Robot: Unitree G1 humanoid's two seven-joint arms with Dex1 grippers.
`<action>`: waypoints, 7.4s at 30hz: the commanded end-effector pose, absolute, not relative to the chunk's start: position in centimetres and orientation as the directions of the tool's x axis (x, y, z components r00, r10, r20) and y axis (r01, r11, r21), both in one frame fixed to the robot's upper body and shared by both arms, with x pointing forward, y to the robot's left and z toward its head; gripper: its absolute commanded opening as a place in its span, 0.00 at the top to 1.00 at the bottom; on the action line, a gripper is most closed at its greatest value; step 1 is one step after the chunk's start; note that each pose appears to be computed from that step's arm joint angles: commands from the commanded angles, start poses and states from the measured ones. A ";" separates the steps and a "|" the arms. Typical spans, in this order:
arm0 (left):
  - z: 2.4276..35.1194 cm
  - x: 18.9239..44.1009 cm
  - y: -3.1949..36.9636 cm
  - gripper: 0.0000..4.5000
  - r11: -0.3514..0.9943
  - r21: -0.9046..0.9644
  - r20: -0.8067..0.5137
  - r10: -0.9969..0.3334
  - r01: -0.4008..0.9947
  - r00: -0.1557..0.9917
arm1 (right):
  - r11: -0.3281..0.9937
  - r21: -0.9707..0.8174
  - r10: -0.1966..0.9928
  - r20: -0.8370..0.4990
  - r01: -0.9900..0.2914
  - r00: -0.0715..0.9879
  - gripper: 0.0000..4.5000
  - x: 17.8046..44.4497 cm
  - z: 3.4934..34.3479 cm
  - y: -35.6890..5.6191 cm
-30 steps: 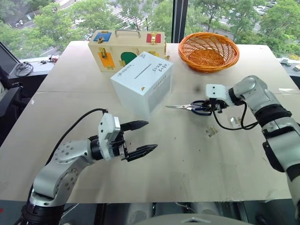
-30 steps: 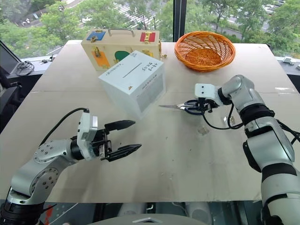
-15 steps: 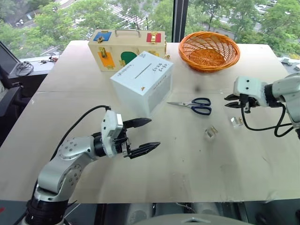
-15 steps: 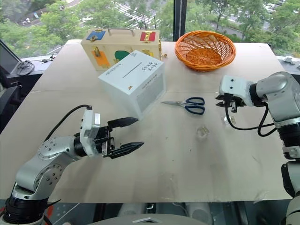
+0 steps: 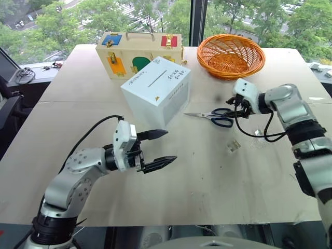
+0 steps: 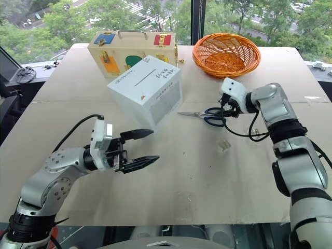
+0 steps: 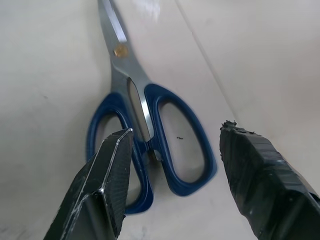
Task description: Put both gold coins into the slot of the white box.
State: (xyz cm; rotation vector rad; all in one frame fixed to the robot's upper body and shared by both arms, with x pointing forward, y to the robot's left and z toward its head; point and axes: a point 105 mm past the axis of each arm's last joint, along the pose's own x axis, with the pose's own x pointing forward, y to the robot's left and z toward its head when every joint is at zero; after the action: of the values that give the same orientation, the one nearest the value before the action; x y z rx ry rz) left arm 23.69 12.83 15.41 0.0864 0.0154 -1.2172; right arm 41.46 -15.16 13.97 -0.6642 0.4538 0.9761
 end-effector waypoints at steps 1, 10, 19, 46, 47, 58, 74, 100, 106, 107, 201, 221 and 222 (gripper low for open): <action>16.6 23.2 13.0 0.00 0.354 0.110 -0.042 -0.932 0.929 0.360 | 0.362 -0.327 0.599 -0.636 -0.873 0.487 0.35 42.0 14.3 -15.0; 16.6 22.8 13.1 0.00 0.373 0.105 -0.044 -0.925 0.922 0.379 | 0.319 -0.296 0.582 -0.689 -0.900 0.433 0.35 41.7 13.1 -15.2; 16.9 23.0 13.6 0.00 0.379 0.109 -0.051 -0.921 0.919 0.386 | 0.334 -0.236 0.547 -0.740 -0.912 0.392 0.78 41.3 10.8 -15.8; 16.6 25.1 11.2 0.00 0.244 0.106 -0.022 -0.969 0.964 0.248 | 0.793 -0.285 0.386 -0.449 -0.538 0.806 0.80 29.9 20.6 -27.4; 16.7 25.2 11.2 0.00 0.241 0.108 -0.021 -0.969 0.964 0.245 | 0.794 -0.278 0.399 -0.433 -0.541 0.808 0.69 30.5 20.6 -26.7; 16.6 24.8 11.5 0.00 0.261 0.119 -0.026 -0.964 0.958 0.265 | 0.749 -0.138 0.525 -0.473 -0.648 0.707 0.01 36.7 16.6 -19.8; 16.3 24.0 12.1 0.00 0.320 0.117 -0.030 -0.945 0.940 0.326 | 0.727 -0.151 0.484 -0.580 -0.670 0.656 0.87 39.5 12.2 -19.9; 16.0 23.8 12.2 0.00 0.330 0.107 -0.029 -0.942 0.938 0.334 | 0.738 -0.039 0.564 -0.512 -0.674 0.647 0.40 39.8 14.4 -18.4; 15.9 23.9 12.1 0.00 0.326 0.106 -0.030 -0.943 0.940 0.330 | 0.761 0.011 0.560 -0.516 -0.649 0.648 0.40 39.6 13.6 -17.6; 15.9 23.9 12.1 0.00 0.325 0.106 -0.030 -0.944 0.940 0.330 | 0.759 0.016 0.563 -0.518 -0.651 0.644 0.40 39.4 13.5 -17.3; 15.9 23.4 11.2 0.00 0.336 0.111 -0.009 -0.941 0.935 0.339 | 0.697 -0.168 0.337 -0.781 -0.697 0.525 0.90 42.6 7.0 -15.3; 16.8 24.4 10.0 0.00 0.269 0.106 0.016 -0.963 0.957 0.269 | 0.759 -0.071 0.627 -0.190 -0.647 0.756 0.92 35.5 31.1 -21.0; 16.9 24.5 9.9 0.00 0.261 0.107 0.017 -0.965 0.959 0.261 | 0.785 -0.094 0.587 -0.205 -0.612 0.783 0.92 34.8 31.3 -22.2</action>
State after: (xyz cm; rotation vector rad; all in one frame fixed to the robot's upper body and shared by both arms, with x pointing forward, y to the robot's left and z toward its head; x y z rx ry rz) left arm 24.63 10.13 16.38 0.0855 -0.0585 -1.2795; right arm 36.52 -20.80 29.46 -0.1384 0.2124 0.7059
